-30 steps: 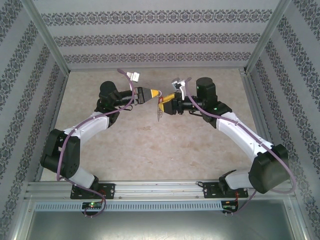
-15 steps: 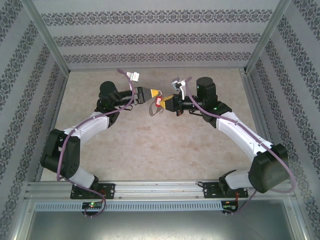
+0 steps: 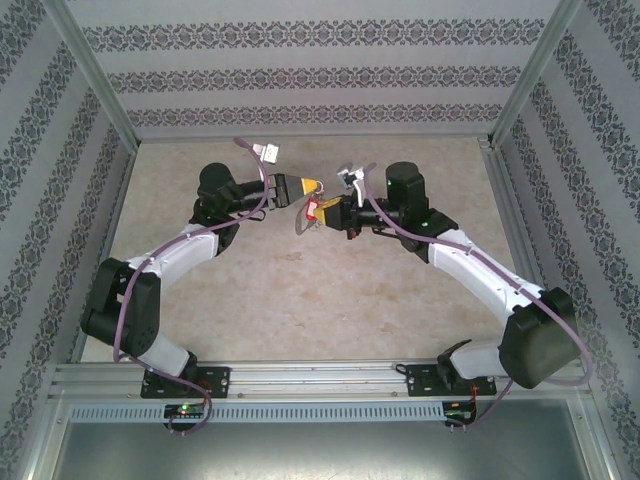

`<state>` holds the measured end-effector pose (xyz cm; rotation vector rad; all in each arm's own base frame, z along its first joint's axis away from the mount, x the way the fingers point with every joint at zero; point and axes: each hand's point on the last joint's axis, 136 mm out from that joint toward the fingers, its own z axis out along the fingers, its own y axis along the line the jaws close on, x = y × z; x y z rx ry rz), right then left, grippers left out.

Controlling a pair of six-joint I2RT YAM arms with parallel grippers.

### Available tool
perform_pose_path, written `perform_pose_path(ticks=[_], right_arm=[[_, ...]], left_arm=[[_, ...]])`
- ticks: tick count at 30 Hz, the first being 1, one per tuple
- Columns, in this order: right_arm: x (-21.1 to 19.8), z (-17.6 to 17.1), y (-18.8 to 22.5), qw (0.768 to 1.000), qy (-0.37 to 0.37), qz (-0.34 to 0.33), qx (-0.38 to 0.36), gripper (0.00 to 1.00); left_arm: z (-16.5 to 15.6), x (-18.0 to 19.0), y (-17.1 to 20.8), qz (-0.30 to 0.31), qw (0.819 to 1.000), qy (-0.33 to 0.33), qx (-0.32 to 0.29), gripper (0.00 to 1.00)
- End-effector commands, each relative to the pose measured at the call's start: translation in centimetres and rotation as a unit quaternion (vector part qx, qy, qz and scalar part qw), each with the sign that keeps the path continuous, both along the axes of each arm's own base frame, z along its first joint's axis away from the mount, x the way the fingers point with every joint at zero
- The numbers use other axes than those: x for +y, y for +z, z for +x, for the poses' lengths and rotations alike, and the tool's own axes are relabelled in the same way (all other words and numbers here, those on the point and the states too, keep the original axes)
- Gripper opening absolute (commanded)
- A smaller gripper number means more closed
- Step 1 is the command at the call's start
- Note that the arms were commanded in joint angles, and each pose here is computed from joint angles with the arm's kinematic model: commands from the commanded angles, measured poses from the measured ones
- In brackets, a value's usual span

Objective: Put the keys on the keyring

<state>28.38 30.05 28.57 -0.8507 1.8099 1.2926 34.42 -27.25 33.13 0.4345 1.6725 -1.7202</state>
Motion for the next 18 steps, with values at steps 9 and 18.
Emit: perform_pose_path(ticks=[9, 18], right_arm=[[1.7, -0.4, -1.9, 0.999, 0.008, -0.019, 0.028, 0.03], [-4.0, -0.1, -0.6, 0.997, -0.078, 0.0, 0.007, 0.31]], left_arm=[[-0.4, 0.9, 2.8, -0.019, 0.997, 0.031, -0.061, 0.0], [-0.5, 1.0, 3.5, -0.028, 0.997, 0.031, -0.072, 0.0]])
